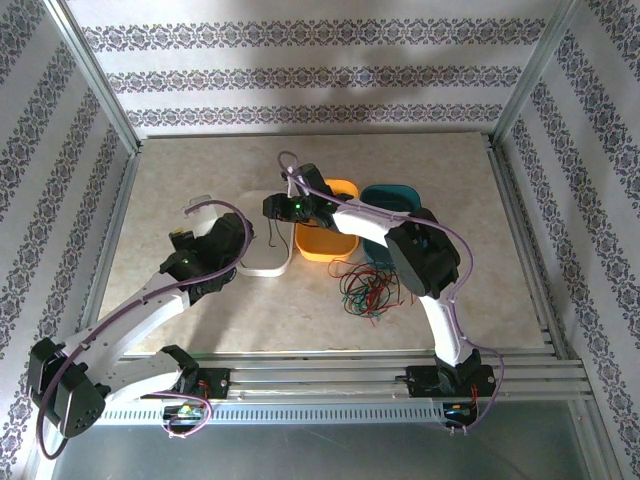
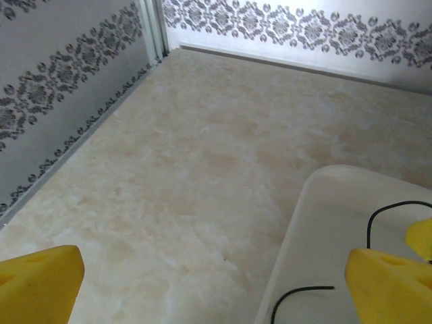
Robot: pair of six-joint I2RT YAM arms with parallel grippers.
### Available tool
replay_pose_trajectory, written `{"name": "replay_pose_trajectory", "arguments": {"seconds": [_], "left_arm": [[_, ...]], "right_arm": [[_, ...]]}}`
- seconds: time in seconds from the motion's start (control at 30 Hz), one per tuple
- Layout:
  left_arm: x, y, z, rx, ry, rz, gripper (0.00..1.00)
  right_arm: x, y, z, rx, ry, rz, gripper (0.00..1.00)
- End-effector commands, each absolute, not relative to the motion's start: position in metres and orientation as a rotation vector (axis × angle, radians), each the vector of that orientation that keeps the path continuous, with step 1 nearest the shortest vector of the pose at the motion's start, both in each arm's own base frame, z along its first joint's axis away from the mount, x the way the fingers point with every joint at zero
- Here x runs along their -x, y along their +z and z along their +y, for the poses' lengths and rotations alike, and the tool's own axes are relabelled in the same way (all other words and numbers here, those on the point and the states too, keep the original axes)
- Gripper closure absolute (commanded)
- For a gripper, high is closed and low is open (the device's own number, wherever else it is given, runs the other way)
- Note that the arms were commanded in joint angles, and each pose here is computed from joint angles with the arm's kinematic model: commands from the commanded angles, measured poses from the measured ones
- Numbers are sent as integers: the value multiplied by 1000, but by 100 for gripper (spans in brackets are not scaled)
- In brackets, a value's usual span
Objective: Untangle the cables
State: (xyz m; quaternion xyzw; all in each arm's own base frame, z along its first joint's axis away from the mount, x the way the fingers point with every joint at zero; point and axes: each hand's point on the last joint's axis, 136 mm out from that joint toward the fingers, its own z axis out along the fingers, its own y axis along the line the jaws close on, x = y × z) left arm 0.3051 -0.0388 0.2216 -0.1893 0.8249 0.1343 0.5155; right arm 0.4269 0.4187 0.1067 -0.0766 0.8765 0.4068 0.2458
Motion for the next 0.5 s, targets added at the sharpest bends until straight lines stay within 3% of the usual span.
{"name": "replay_pose_trajectory", "arguments": {"seconds": [0.0, 0.3, 0.47], "left_arm": [[-317, 236, -51, 437, 243, 1964, 1], [-340, 233, -95, 277, 44, 2002, 1], [-352, 218, -151, 70, -173, 2066, 1]], "right_arm": [[-424, 159, 413, 286, 1012, 2274, 52], [-411, 239, 339, 244, 785, 2102, 45], [-371, 241, 284, 267, 677, 2127, 46]]}}
